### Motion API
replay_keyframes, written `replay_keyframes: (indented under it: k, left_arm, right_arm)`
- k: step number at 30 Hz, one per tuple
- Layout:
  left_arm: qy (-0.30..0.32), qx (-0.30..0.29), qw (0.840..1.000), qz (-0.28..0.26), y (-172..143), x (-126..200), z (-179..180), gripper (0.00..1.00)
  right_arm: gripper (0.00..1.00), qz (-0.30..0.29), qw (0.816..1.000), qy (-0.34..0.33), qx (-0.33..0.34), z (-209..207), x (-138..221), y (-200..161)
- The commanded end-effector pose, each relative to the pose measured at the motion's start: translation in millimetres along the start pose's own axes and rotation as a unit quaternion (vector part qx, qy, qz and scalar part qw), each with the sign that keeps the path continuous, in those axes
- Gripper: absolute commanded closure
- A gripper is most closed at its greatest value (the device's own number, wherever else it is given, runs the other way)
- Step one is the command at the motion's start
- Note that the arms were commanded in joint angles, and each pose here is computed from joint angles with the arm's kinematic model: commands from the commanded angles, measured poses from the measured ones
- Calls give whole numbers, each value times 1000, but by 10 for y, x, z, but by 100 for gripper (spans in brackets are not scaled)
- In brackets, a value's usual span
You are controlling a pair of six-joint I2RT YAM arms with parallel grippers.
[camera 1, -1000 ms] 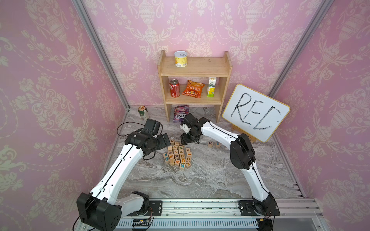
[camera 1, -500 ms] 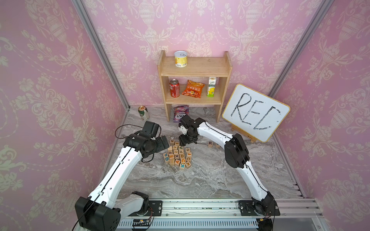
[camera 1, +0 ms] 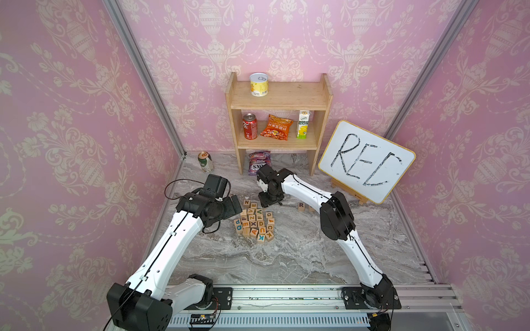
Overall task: Assemble the uppercase word "red" with letter blocks
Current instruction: Pick up the letter block from the center of the board.
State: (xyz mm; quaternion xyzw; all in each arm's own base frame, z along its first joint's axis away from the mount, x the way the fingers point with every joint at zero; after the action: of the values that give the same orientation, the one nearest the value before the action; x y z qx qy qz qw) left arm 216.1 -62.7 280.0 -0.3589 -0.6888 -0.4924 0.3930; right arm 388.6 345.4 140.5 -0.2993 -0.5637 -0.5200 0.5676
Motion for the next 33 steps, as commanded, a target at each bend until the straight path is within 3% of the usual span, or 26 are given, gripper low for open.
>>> replay_keyframes:
  k: [1,6,11,13,33]
  left_arm:
    - [5,-2,1000,12,-50,0,48,1]
    - [5,-4,1000,14,-45,-8,53,1]
    - [1,-5,1000,16,-44,-35,47,1]
    - [-1,-9,1000,17,-36,-47,38,1]
    - [-34,-61,997,22,75,-110,-74,1]
  right_arm:
    - [52,6,1000,-22,-1,-11,-46,-16]
    - [64,7,1000,-21,-9,-8,-66,-12]
    - [85,10,999,-26,-16,-17,-52,-24]
    - [88,9,999,-29,-19,-21,-24,-29]
    - [90,-10,998,-34,-46,-16,370,-45]
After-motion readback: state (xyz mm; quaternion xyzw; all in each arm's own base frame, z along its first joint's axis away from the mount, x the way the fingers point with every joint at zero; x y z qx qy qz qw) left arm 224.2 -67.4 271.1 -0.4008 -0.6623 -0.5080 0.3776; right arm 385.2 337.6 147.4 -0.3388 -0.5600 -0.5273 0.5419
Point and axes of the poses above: each gripper's point midway between its finger pads, its own x axis back along the fingers, its own z axis along the line the jaws close on, y = z × x, the point moved 10 cm from there along x, back along the fingers, and after that the axes turned 10 degrees about -x, right-handed, at the moved point
